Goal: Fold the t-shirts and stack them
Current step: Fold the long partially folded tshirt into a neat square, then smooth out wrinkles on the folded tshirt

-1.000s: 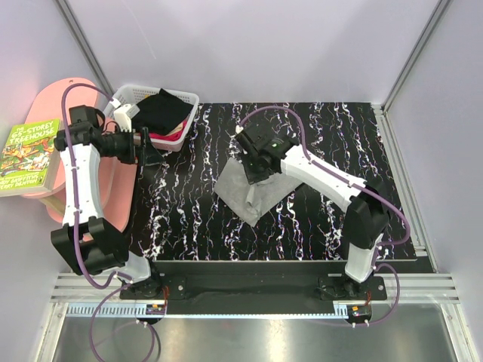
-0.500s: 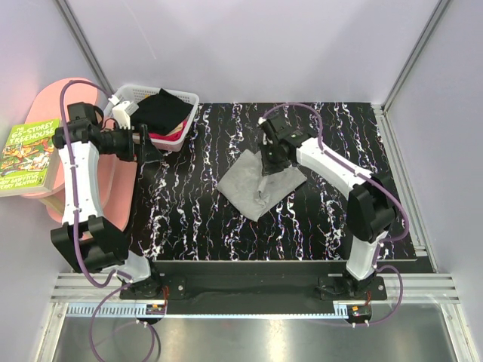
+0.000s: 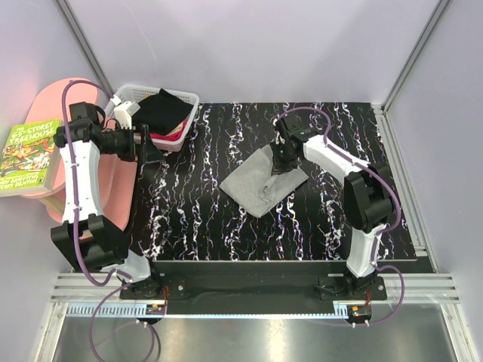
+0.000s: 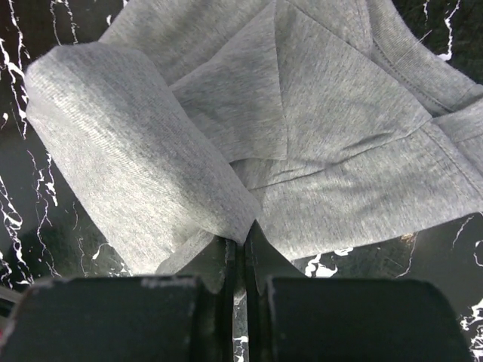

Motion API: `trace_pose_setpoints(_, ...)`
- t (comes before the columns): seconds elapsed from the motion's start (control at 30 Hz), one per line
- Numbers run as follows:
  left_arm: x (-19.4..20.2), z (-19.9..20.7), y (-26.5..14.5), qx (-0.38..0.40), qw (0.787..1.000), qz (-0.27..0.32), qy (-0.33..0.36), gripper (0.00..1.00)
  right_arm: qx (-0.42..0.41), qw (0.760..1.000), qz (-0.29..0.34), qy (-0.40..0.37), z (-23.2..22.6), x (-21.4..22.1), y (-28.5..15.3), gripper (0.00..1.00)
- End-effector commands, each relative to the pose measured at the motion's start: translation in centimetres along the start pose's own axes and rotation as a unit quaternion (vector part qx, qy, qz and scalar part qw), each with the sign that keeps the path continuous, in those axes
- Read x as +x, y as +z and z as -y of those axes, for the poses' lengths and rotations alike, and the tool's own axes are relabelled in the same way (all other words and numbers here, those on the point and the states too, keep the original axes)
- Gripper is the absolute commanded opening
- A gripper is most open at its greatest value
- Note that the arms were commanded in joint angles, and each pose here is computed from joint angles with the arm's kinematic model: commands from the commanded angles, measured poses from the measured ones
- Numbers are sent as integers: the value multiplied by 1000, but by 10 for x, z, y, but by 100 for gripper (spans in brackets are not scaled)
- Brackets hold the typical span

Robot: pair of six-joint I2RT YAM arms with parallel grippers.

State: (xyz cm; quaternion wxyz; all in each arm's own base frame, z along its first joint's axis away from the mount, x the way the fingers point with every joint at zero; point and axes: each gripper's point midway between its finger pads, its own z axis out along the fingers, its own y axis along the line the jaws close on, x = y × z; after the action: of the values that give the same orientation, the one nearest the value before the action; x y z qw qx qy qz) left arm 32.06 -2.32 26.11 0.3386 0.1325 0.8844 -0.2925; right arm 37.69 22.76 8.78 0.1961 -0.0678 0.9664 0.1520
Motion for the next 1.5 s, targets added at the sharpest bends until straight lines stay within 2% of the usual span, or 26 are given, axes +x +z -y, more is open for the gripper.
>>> trace_pose_setpoints(0.0, -10, 6, -3, 6, 1000, 12, 14, 91, -34, 999, 38, -6, -12, -32, -10, 0)
trace_pose_setpoints(0.27, -8, 4, 1, 11, 1000, 8, 11, 92, -35, 998, 60, -14, -14, -44, -35, 0)
trace_pose_setpoints(0.37, -8, 5, 1, 13, 1000, 7, 13, 91, -23, 999, 48, -2, -2, -44, -24, 6)
trace_pose_setpoints(0.57, -3, 6, -1, 8, 1000, 3, 21, 92, 0, 999, 38, 19, 26, -58, 0, 7)
trace_pose_setpoints(0.63, 0, 5, 0, 7, 1000, 0, 20, 92, 9, 999, 25, 32, 45, -62, 14, 30)
trace_pose_setpoints(0.67, 2, 5, 1, 8, 1000, -4, 19, 92, 13, 999, 16, 39, 52, -65, 23, 45)
trace_pose_setpoints(0.7, 3, 5, 0, 8, 1000, -5, 18, 92, 27, 998, 15, 52, 66, -69, 24, 75)
trace_pose_setpoints(0.73, 4, 5, 0, 7, 1000, -6, 19, 92, 42, 997, 13, 64, 75, -71, 27, 92)
trace_pose_setpoints(0.77, 5, 5, 1, 7, 1000, -7, 20, 92, 53, 996, 11, 72, 81, -73, 29, 99)
trace_pose_setpoints(0.9, 6, 8, -2, 6, 1000, -7, 23, 92, 169, 980, 40, 97, 118, -89, 8, 100)
trace_pose_setpoints(1.13, 7, 9, -2, 8, 1000, -10, 25, 92, 223, 958, 136, 115, 122, -122, -69, 100)
trace_pose_setpoints(1.17, 7, 9, -2, 10, 1000, -11, 23, 93, 210, 960, 144, 114, 114, -124, -81, 100)
trace_pose_setpoints(1.27, 7, 8, 0, 12, 1000, -12, 21, 93, 96, 980, 133, 115, 67, -122, -88, 100)
trace_pose_setpoints(1.3, 7, 9, 0, 13, 1000, -12, 21, 93, 2, 988, 109, 106, 30, -116, -89, 100)
trace_pose_setpoints(1.33, 7, 9, 0, 14, 1000, -13, 20, 93, -41, 989, 91, 106, 11, -106, -84, 100)
trace_pose_setpoints(1.37, 6, 9, 1, 13, 1000, -13, 21, 93, -86, 985, 116, 92, -11, -114, -96, 100)
trace_pose_setpoints(1.4, 6, 9, 1, 14, 1000, -13, 22, 93, -146, 982, 98, 73, -47, -103, -98, 100)
trace_pose_setpoints(1.47, 5, 9, 1, 12, 1000, -13, 22, 93, -193, 975, 81, 69, -70, -93, -96, 100)
